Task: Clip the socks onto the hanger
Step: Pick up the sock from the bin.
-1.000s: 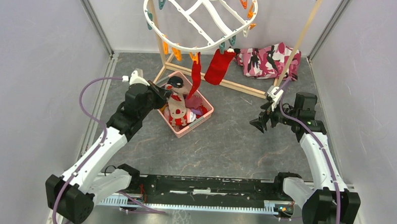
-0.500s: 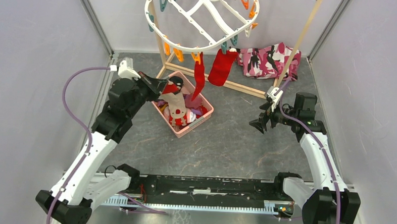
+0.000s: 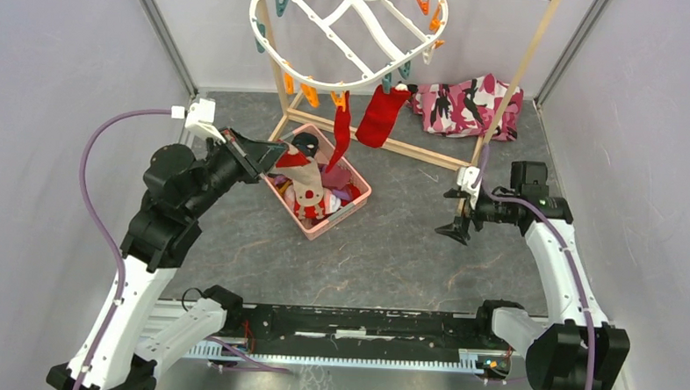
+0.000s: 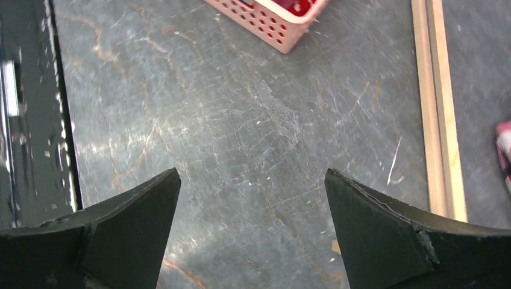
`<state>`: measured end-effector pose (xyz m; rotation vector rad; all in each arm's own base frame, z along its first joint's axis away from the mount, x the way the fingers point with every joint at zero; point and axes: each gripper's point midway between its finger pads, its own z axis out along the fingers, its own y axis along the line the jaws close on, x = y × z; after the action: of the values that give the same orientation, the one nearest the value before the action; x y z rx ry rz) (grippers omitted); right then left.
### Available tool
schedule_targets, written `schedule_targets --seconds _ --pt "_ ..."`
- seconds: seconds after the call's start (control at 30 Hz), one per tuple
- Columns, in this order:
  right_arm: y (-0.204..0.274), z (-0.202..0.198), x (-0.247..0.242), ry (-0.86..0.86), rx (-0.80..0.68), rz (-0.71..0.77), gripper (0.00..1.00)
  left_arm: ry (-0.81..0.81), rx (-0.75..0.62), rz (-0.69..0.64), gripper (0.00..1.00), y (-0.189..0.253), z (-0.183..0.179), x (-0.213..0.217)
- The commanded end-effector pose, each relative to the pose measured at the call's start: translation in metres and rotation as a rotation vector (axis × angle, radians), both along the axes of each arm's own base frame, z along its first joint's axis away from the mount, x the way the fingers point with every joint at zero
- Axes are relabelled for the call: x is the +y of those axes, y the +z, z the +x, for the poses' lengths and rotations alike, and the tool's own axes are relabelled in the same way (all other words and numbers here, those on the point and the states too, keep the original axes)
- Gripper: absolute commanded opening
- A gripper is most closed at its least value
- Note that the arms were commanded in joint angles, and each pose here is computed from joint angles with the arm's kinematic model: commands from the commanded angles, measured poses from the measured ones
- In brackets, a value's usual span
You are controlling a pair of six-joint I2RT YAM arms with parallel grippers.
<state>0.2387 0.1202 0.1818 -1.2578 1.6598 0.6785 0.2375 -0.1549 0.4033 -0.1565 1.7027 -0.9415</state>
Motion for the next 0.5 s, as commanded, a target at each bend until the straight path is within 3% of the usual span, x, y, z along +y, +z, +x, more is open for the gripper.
schedule_targets --seconds 0.0,0.23,0.47 --pt "0.009 -0.036 0.01 0.263 -0.121 -0.027 0.98 -0.19 -0.081 0.016 0.02 0.025 -0.031 -0.018" --pt "0.002 -0.051 0.012 0.407 -0.311 -0.09 0.98 -0.476 0.057 -0.02 0.02 -0.002 -0.054 -0.057" --pt "-0.001 -0.048 0.017 0.43 -0.306 -0.095 0.98 -0.621 0.164 -0.094 0.02 -0.029 -0.072 -0.078"
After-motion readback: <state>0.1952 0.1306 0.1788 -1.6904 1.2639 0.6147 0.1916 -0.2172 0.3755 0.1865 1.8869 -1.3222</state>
